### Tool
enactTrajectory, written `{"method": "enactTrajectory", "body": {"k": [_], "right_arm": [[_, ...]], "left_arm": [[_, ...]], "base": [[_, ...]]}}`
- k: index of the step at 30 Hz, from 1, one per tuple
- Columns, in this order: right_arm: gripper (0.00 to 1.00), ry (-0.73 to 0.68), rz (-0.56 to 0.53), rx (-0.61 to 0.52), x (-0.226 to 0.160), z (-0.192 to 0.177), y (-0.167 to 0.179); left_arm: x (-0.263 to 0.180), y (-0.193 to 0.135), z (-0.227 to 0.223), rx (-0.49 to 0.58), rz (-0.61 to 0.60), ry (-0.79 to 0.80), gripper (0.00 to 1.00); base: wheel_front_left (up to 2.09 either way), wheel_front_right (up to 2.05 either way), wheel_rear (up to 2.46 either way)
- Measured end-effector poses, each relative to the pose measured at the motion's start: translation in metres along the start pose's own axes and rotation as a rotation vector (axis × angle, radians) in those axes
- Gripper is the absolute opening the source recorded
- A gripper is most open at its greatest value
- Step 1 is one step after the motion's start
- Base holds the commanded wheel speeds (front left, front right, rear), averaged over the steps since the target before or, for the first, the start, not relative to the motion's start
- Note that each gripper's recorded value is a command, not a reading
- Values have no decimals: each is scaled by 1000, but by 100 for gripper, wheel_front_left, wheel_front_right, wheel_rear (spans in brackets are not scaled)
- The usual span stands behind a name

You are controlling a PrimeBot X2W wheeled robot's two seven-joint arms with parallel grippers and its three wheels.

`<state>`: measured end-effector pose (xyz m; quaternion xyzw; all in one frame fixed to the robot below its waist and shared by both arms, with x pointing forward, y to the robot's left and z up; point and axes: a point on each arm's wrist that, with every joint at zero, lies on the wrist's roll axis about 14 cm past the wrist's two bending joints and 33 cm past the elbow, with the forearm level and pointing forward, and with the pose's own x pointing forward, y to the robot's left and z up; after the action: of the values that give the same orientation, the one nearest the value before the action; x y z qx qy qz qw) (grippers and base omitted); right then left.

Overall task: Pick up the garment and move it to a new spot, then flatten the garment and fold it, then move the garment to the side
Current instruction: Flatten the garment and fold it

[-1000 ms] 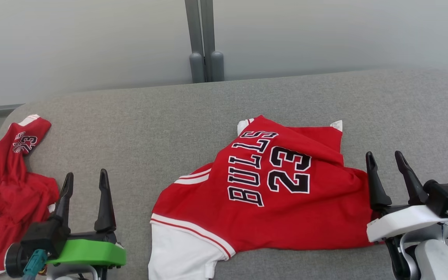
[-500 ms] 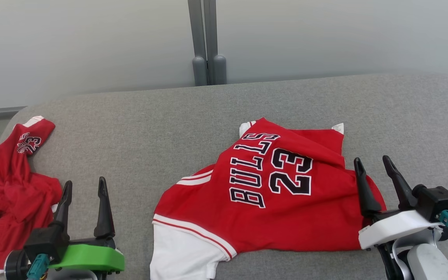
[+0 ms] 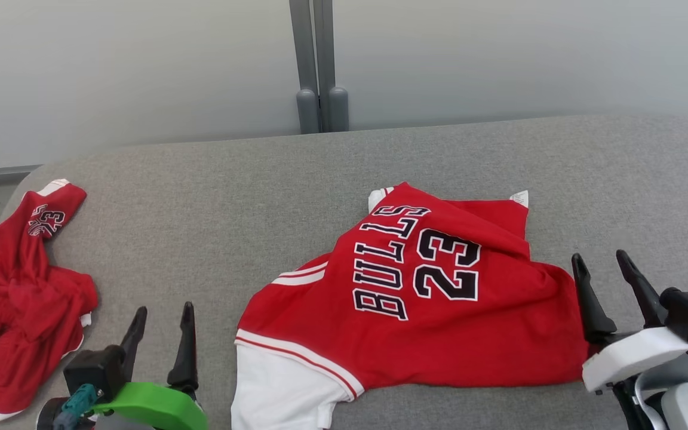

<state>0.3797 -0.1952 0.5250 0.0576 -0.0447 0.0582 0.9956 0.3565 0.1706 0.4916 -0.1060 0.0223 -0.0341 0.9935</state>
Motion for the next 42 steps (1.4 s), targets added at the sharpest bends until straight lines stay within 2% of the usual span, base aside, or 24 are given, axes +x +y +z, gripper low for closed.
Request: {"method": "enactTrajectory", "body": {"k": [4, 6, 10, 15, 21, 38, 40, 41, 42], "right_arm": [[100, 184, -19, -7, -15, -25, -18], [100, 282, -46, 17, -27, -40, -29], [100, 453, -95, 70, -46, -68, -43], [100, 615, -90, 136, -61, -100, -33], [100, 690, -108, 153, -66, -119, -35], [100, 724, -106, 199, -49, -144, -27], [67, 724, -102, 208, -46, -145, -25], [38, 725, -102, 212, -46, -146, -24], [25, 725, -104, 213, -45, -147, -25]], "left_arm": [[-13, -6, -29, -15, -34, 195, 100], [-27, -15, -52, -49, -65, 336, 100], [-46, -38, -76, -124, -145, 515, 100], [-64, -32, -99, -136, -145, 665, 100], [-72, -28, -115, -143, -138, 755, 100], [-63, -36, -132, -143, -179, 803, 100], [-60, -40, -133, -155, -188, 803, 100], [-61, -42, -134, -163, -191, 807, 67], [-61, -43, -135, -168, -195, 809, 47]], "base": [[0, 0, 0], [0, 0, 0], [0, 0, 0], [0, 0, 0], [0, 0, 0], [0, 0, 0], [0, 0, 0], [0, 0, 0], [0, 0, 0]]}}
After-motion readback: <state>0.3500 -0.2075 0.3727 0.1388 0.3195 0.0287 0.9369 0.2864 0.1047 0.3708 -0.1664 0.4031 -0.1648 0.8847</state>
